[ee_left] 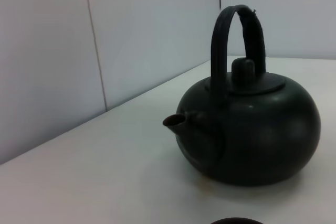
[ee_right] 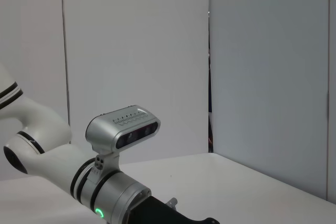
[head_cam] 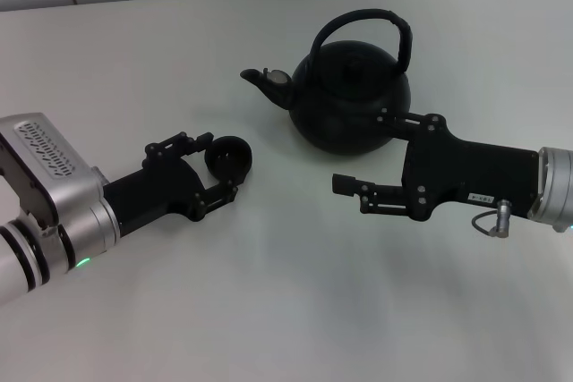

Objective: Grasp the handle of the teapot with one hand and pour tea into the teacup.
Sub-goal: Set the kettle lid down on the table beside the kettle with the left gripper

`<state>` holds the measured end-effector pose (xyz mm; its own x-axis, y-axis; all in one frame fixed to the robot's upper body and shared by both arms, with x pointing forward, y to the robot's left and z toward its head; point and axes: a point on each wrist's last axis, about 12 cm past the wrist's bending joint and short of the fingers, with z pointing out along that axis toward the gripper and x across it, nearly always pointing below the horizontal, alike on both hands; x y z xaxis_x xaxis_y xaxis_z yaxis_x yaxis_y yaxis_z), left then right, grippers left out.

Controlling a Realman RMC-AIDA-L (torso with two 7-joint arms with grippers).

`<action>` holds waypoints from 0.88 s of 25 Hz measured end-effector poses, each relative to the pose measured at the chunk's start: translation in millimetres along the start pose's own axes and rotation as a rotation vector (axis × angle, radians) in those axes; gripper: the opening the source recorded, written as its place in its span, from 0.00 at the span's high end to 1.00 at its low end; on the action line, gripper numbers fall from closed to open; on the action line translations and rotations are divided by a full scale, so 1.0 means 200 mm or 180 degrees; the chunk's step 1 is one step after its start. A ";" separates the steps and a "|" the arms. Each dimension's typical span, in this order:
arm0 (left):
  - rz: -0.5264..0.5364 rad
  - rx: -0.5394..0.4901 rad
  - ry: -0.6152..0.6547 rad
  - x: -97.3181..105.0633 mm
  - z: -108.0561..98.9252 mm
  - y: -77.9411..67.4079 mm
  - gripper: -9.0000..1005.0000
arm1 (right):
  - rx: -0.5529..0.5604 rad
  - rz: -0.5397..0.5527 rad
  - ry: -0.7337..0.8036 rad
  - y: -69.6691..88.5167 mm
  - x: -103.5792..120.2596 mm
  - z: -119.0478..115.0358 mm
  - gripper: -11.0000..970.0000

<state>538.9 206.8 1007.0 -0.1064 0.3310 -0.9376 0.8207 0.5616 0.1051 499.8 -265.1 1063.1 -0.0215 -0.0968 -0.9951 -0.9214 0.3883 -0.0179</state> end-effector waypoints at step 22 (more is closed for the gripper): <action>-0.0096 0.0026 -0.0018 -0.01 0.01 0.00 0.23 | 0.0024 -0.0025 0.0017 -0.01 0.00 -0.01 0.22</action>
<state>539.7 205.1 1008.2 -0.1281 0.3098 -0.9421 0.8217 0.5651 0.0741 500.9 -266.7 1063.5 -0.0165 -0.1047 -0.9944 -0.9186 0.3942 -0.0263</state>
